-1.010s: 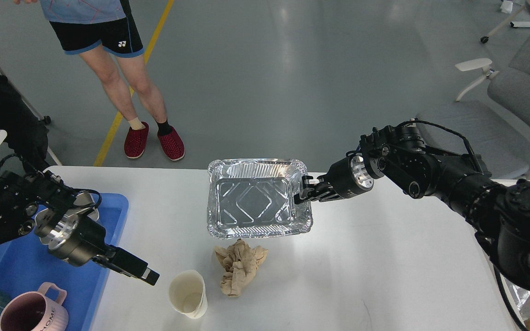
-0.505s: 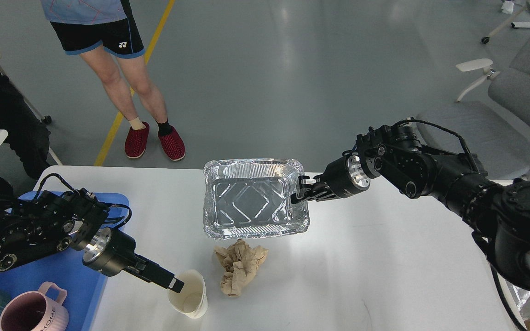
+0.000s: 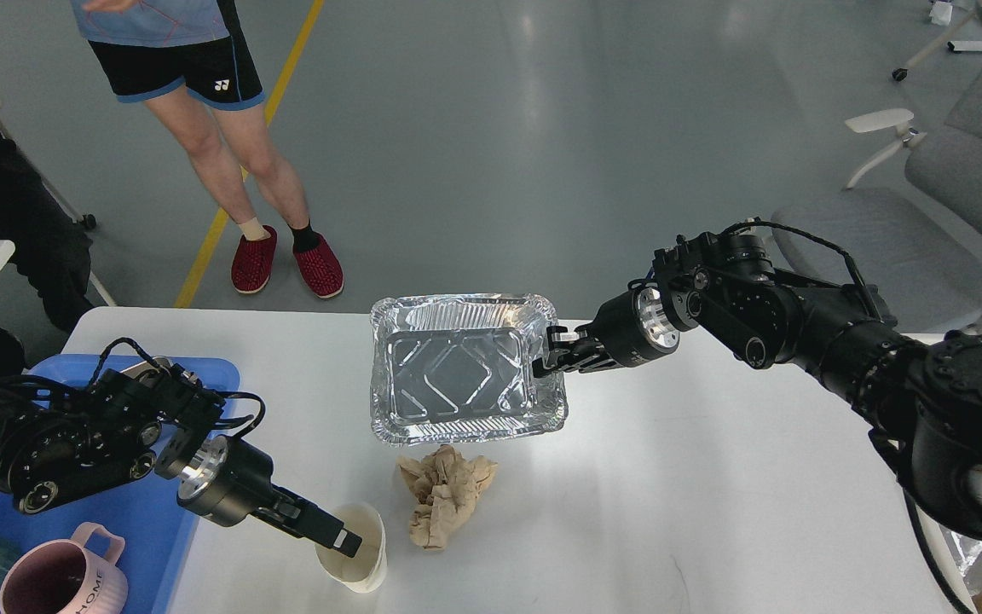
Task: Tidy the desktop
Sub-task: 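Lift the paper cup with the left gripper over the foil tray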
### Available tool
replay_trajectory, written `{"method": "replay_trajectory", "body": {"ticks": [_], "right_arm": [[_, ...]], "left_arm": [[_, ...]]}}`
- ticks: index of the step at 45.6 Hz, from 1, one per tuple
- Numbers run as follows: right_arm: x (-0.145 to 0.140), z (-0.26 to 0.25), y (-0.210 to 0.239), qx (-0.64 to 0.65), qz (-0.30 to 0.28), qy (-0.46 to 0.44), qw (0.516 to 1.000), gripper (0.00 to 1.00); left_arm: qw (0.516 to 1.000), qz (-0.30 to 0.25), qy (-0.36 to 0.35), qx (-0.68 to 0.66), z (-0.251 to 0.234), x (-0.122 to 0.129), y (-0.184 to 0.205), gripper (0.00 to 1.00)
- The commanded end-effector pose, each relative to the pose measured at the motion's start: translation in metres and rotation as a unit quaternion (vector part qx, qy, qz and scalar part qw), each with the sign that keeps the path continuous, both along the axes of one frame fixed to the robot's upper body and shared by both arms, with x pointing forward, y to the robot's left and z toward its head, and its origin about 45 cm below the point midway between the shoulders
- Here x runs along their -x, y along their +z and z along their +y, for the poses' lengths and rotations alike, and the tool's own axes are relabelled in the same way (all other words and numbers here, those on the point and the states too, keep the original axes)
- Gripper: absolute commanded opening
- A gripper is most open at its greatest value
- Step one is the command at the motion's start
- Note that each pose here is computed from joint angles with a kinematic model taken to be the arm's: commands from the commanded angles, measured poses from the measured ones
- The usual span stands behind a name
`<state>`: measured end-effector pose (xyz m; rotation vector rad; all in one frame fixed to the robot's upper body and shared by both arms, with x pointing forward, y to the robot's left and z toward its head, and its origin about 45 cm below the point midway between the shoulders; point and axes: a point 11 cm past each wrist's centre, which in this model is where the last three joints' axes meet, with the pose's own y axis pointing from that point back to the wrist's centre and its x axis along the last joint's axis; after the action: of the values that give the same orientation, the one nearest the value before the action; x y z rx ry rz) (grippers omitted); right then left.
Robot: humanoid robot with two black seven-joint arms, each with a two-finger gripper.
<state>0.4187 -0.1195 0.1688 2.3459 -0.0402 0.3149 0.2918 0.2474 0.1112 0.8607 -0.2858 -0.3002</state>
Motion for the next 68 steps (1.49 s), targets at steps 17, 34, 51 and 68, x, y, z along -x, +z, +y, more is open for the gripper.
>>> {"method": "replay_trajectory", "body": {"ticks": [17, 34, 51, 68], "right_arm": [[0.002, 0.004, -0.002, -0.001, 0.000, 0.003, 1.000, 0.00], [0.002, 0.007, -0.002, -0.003, -0.003, 0.004, 1.000, 0.00], [0.002, 0.005, -0.003, -0.001, -0.003, 0.002, 1.000, 0.00], [0.002, 0.006, -0.004, -0.002, -0.007, 0.002, 1.000, 0.00]], "left_arm": [[1.000, 0.015, -0.010, -0.007, 0.002, 0.007, -0.004, 0.13], [0.999, 0.019, -0.019, -0.019, 0.008, 0.011, -0.007, 0.01], [1.000, -0.008, -0.009, -0.022, 0.023, -0.013, 0.026, 0.01], [0.997, -0.055, -0.033, -0.045, 0.061, -0.004, 0.136, 0.01]]}}
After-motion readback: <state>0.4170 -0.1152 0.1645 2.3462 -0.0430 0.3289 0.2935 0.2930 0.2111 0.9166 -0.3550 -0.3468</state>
